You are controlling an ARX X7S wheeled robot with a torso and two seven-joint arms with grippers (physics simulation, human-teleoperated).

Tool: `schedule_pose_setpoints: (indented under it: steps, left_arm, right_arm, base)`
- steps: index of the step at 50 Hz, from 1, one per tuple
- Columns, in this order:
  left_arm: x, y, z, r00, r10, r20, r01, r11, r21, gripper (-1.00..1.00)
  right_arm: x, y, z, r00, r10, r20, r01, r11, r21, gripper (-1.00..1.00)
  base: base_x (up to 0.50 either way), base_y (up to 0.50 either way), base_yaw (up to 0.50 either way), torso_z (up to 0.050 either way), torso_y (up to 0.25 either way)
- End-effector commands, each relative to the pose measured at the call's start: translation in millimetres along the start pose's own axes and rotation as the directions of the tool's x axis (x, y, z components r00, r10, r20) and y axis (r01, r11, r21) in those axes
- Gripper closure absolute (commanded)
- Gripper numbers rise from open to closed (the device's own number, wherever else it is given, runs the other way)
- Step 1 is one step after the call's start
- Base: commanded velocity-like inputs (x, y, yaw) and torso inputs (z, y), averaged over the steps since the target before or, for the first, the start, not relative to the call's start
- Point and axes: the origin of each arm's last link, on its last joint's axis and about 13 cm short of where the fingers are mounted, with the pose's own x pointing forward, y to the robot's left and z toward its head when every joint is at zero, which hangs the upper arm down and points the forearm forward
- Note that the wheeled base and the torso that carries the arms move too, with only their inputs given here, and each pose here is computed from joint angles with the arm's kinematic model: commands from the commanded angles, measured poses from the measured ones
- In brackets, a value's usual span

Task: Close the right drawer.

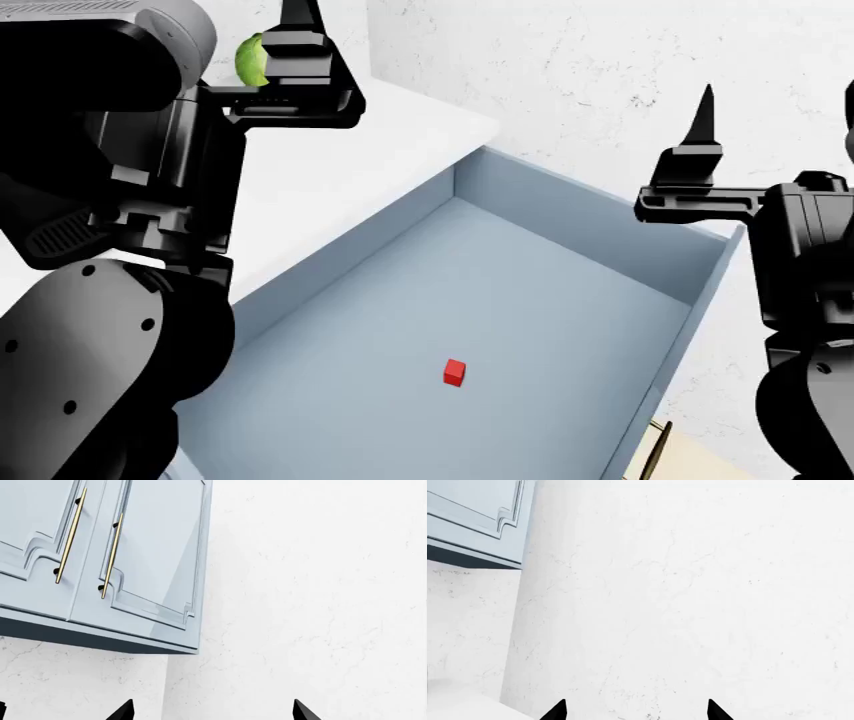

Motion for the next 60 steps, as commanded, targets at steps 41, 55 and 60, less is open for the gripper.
schedule_pose_setpoints:
  steps: [41,55,60]
  left_arm:
    - [-1.0,-0.5,-2.5,1.000,-0.002,-0.007,0.002,1.000,-0.001,-1.00]
    - [-1.6,-0.4,-3.3,1.000,-0.001,-0.013,0.001,1.000,0.005,-1.00]
    - [-1.7,0.3,-3.0,1.000,0.000,-0.011,0.000,1.000,0.006,-1.00]
  right_arm:
    - [-23.8,-44.4,-41.1,0.959,-0.197,-0.204,0.188,0.980,-0.064,-1.00]
    - [-31.6,-46.4,-62.6,0.940,-0.207,-0.271,0.199,0.978,-0.057,-1.00]
    - [-32.6,-48.5,-66.1,0.935,-0.216,-0.281,0.207,0.976,-0.061,-1.00]
  base:
    - [0.00,0.00,0.00,0.000,0.000]
    - [0.00,0.00,0.00,0.000,0.000]
    - [0.00,0.00,0.00,0.000,0.000]
